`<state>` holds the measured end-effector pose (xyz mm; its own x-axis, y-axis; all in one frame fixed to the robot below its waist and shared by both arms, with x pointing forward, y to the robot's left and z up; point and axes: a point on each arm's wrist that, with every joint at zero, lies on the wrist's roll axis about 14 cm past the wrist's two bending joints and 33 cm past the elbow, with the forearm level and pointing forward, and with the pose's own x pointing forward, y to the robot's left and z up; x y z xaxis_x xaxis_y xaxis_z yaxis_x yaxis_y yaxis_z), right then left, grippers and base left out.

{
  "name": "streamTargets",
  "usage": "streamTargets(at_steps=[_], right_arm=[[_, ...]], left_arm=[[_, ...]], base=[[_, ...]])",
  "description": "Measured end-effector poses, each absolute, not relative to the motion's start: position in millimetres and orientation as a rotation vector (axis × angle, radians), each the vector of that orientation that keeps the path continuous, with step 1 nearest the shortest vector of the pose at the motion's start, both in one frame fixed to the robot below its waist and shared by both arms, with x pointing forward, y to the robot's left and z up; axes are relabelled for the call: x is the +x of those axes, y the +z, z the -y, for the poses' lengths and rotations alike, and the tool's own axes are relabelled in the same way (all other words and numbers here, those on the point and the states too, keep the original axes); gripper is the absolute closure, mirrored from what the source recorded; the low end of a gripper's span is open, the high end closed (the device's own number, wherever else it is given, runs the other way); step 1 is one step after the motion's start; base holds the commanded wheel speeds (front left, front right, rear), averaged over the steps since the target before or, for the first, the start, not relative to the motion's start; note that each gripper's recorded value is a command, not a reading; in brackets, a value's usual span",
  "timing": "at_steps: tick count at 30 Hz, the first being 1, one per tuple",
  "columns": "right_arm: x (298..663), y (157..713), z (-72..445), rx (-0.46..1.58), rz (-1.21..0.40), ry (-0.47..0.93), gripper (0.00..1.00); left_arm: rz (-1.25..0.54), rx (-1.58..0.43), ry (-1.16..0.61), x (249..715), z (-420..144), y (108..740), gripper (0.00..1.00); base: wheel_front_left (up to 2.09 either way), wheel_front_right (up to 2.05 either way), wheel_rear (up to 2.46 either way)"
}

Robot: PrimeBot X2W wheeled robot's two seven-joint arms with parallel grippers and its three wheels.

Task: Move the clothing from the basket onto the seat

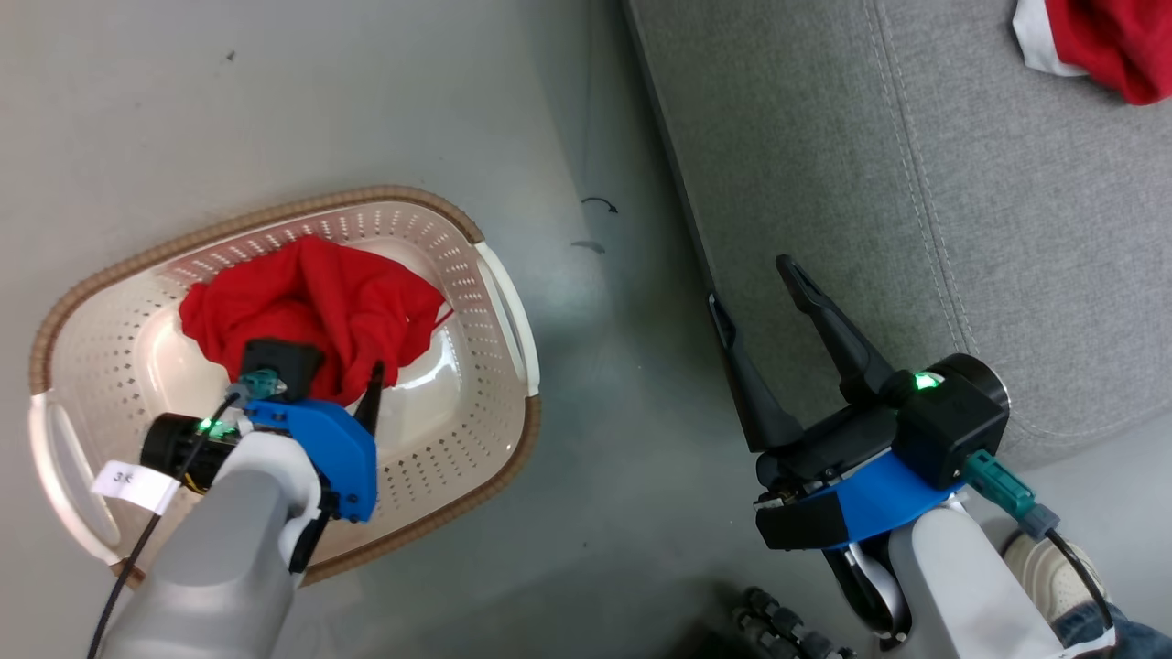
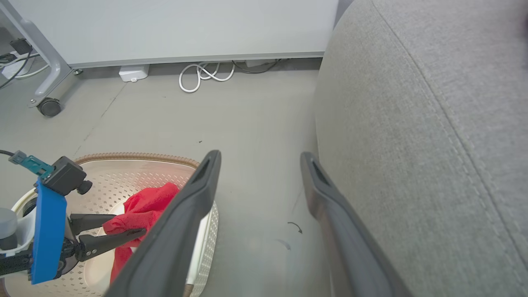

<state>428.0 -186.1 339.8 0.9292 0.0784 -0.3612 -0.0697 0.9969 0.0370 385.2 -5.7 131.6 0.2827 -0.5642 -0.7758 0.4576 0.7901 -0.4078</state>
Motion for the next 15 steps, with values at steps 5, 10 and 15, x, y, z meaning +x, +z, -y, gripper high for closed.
streamTargets(at_steps=[5,10,15], right_arm=[[427.5,330.7,190.2,0.029,-0.388,0.064,0.00],[425.1,326.1,192.9,0.033,-0.401,0.055,0.00],[427.2,328.1,192.5,0.033,-0.392,0.058,0.00]], left_arm=[[-1.137,-0.069,-0.688,382.6,0.6,112.2,0.00],[-1.132,-0.056,-0.693,386.6,4.0,108.3,1.00],[-1.128,-0.067,-0.686,387.4,6.4,111.1,1.00]], base=[[0.00,0.00,0.00],[0.00,0.00,0.00],[0.00,0.00,0.00]])
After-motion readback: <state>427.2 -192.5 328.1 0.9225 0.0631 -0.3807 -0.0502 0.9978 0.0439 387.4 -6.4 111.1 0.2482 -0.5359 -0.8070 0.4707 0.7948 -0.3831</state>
